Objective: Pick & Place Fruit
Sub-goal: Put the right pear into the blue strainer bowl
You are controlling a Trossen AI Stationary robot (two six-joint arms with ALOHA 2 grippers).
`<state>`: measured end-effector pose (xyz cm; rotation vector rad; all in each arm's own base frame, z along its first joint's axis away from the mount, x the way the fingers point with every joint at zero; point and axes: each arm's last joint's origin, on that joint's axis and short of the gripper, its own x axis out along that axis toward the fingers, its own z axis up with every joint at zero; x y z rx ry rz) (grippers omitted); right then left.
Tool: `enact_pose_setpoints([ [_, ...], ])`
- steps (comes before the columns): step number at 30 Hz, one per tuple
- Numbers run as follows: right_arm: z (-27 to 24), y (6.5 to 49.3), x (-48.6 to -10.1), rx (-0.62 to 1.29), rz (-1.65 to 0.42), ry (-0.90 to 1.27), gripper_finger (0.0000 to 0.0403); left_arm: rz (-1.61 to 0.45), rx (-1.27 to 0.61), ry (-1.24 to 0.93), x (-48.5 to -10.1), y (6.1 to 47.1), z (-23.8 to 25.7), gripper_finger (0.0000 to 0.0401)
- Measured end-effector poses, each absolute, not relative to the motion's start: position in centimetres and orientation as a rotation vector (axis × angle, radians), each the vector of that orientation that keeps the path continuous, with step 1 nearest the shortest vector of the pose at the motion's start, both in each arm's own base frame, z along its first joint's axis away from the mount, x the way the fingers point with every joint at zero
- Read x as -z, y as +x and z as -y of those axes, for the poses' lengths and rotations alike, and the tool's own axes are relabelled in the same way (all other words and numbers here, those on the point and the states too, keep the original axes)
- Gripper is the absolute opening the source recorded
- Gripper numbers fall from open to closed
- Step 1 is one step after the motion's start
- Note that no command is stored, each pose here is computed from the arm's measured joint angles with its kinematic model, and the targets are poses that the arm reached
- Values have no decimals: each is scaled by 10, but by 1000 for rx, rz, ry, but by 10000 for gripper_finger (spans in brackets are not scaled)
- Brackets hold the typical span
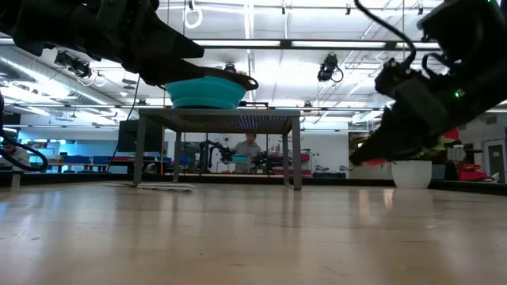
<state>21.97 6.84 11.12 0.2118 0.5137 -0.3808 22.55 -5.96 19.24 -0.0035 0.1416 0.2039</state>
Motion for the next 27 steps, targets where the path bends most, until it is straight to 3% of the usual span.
enact_pose_setpoints([
  [27,-69,234,-136,316,-283,141,124,-132,-204,-3,-193,226,60,372],
])
